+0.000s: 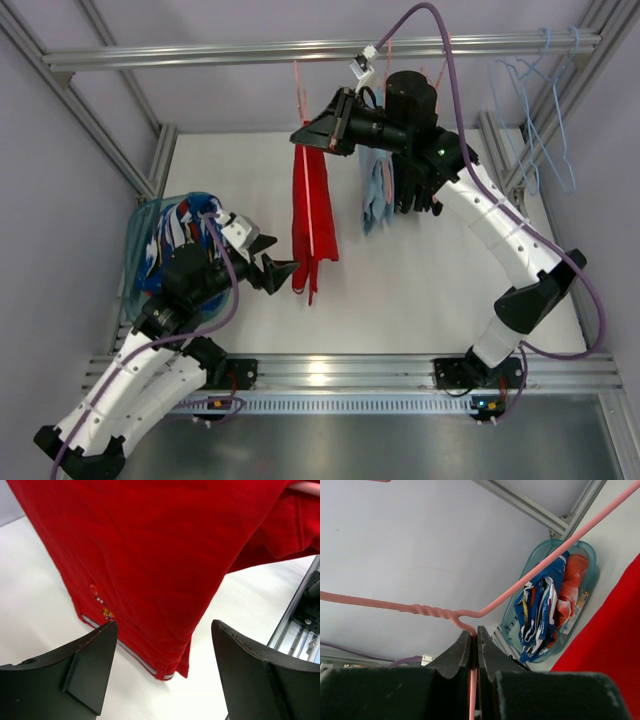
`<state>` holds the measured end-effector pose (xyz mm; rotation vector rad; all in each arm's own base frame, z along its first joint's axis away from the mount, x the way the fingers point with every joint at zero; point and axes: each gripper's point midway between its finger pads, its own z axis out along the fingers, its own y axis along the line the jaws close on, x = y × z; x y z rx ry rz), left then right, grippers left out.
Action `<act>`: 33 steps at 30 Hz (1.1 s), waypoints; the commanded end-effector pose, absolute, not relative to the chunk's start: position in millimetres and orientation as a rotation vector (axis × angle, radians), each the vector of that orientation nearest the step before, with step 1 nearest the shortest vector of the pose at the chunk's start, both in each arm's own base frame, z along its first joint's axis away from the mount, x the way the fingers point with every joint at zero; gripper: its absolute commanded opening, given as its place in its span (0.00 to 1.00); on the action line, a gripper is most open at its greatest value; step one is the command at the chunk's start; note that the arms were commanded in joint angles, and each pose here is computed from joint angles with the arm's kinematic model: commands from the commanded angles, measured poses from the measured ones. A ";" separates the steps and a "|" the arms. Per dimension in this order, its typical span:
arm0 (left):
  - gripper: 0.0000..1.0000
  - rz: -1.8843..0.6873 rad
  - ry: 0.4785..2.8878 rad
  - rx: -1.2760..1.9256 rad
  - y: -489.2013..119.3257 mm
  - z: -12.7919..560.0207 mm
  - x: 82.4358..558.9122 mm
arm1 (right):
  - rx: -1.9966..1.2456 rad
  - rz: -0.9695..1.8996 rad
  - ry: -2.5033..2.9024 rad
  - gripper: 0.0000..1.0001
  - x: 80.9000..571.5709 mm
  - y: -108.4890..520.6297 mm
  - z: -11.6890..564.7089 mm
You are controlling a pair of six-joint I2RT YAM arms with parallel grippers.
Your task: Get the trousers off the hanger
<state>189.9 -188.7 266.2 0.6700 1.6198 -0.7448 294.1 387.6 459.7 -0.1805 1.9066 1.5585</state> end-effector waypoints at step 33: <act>0.80 -0.521 1.356 0.297 -216.4 324.2 293.4 | -0.138 1.693 1.653 0.00 296.1 371.8 536.6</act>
